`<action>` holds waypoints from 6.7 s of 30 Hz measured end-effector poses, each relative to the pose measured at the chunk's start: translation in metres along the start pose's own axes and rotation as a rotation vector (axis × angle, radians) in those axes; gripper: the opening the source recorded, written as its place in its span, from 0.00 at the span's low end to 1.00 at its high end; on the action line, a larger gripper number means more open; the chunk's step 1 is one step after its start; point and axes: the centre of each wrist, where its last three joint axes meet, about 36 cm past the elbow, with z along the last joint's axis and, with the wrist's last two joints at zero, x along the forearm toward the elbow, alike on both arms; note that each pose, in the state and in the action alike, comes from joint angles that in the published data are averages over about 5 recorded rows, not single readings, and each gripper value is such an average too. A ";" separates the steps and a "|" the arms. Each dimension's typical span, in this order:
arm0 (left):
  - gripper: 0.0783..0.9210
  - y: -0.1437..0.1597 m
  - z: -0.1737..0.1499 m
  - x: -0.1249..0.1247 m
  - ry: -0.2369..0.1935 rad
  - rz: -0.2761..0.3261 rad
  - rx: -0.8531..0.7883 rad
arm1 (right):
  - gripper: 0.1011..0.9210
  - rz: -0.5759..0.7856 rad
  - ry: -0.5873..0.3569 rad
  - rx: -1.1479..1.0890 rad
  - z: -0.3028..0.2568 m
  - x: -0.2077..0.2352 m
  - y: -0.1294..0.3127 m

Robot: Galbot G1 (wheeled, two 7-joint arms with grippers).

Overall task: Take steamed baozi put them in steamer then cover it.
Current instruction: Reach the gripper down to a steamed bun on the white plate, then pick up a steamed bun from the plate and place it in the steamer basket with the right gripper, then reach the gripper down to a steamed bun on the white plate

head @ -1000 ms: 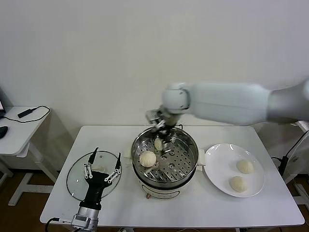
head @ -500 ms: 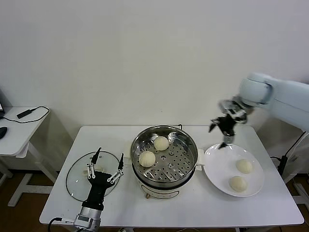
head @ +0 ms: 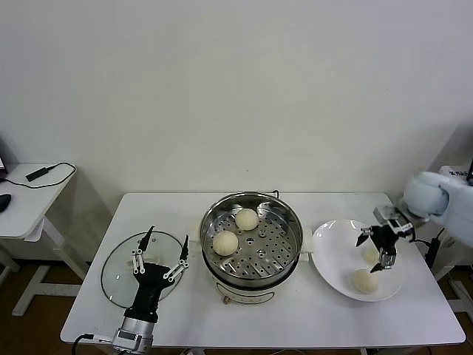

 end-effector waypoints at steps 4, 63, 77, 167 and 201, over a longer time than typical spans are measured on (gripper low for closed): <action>0.88 0.000 0.001 0.001 0.003 -0.001 -0.001 | 0.88 -0.019 0.002 -0.009 0.007 -0.020 0.004; 0.88 0.005 0.001 0.006 -0.001 0.000 -0.007 | 0.72 0.124 -0.010 1.205 -0.301 0.132 -0.061; 0.88 0.006 0.001 0.005 -0.009 -0.016 -0.002 | 0.72 -0.001 0.039 1.544 -0.353 0.077 -0.034; 0.88 0.007 0.004 0.008 0.000 -0.024 -0.009 | 0.88 0.109 0.048 -0.061 0.068 0.015 -0.045; 0.88 0.007 0.010 0.013 0.014 -0.032 0.003 | 0.70 0.080 0.085 -0.104 0.075 -0.041 -0.044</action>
